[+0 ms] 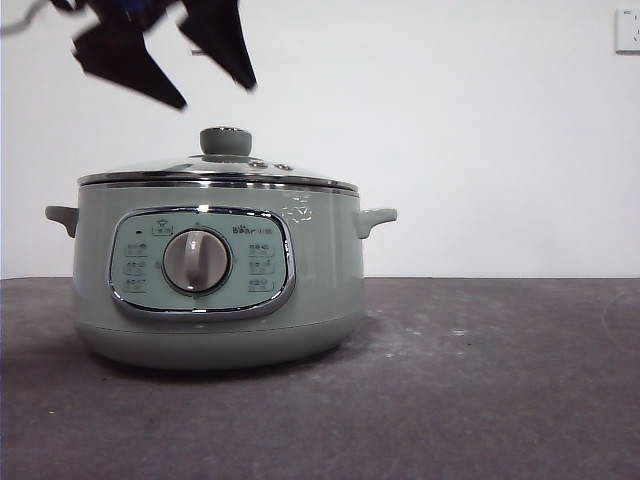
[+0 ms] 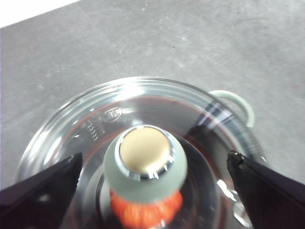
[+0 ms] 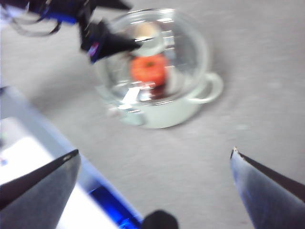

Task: Pick up the pumpkin,open the lid,put the pumpkin in the pot,close the lid

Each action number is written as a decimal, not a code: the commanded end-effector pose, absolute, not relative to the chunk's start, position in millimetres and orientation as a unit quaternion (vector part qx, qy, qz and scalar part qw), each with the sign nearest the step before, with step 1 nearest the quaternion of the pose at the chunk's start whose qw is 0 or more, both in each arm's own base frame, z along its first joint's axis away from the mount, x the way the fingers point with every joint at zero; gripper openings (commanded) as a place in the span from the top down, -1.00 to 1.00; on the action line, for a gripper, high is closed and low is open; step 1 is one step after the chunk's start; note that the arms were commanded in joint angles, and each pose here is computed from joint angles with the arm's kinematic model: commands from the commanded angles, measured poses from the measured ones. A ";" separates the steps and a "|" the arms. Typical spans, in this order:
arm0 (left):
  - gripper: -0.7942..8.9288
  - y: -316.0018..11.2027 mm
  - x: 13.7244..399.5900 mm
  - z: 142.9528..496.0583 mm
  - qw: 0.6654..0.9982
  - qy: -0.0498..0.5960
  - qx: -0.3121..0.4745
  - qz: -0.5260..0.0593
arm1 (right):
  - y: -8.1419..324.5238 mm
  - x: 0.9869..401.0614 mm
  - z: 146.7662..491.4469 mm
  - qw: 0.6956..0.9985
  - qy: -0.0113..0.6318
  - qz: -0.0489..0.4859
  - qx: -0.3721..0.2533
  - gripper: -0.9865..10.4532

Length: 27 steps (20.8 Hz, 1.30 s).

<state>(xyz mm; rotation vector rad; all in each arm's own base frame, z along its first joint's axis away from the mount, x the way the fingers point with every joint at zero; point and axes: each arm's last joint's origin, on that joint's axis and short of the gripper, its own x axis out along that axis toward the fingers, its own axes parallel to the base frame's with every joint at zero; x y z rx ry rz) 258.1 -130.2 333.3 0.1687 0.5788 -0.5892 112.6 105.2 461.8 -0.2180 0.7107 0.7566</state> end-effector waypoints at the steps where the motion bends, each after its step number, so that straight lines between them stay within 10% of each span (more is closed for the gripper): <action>1: -0.27 -123.0 240.7 354.8 0.904 0.301 0.085 -0.292 | 106.2 111.2 460.9 0.851 0.348 0.381 -0.096 -0.21; 5: -0.24 -107.6 202.9 395.9 0.869 0.361 0.076 -0.330 | 105.3 108.1 457.7 0.834 0.371 0.398 -0.096 -0.21; 10: 0.86 -93.1 168.9 433.3 0.849 0.379 0.078 -0.359 | 105.7 106.5 456.4 0.818 0.379 0.421 -0.098 0.58; 11: 0.85 -91.4 165.1 436.1 0.848 0.380 0.079 -0.361 | 105.9 106.4 456.4 0.816 0.376 0.427 -0.104 0.85; 27: 0.84 -88.2 159.6 436.2 0.844 0.394 0.081 -0.355 | 103.4 103.3 458.5 0.818 0.372 0.429 -0.091 0.83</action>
